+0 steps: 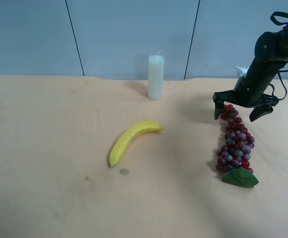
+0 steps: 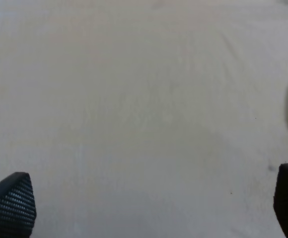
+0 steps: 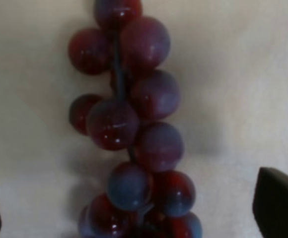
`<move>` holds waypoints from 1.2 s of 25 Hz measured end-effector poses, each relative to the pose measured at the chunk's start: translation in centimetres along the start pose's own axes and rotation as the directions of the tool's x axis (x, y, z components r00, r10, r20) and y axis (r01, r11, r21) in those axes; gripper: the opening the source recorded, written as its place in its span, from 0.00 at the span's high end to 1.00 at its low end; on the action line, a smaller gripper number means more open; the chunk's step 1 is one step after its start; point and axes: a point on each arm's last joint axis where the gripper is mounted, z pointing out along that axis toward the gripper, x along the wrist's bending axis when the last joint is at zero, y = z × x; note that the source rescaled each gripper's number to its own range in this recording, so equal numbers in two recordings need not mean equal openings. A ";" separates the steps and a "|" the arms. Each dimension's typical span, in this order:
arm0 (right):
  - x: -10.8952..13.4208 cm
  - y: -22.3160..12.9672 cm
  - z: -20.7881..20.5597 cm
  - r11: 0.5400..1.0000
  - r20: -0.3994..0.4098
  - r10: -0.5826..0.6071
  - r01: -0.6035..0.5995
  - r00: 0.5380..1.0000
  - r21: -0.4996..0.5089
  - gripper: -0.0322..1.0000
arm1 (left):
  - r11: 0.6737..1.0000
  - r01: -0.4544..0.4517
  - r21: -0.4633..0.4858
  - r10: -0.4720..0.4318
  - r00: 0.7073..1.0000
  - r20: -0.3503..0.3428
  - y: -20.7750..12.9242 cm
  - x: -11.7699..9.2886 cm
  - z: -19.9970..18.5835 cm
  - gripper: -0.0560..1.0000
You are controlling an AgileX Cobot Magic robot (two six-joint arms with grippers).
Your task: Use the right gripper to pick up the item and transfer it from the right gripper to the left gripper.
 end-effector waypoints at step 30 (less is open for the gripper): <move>-0.2 -0.1 2.2 0.999 0.022 -0.027 0.026 0.999 0.031 0.47 | 1.000 0.000 0.000 0.000 1.000 0.000 0.0 0.0 0.0 0.06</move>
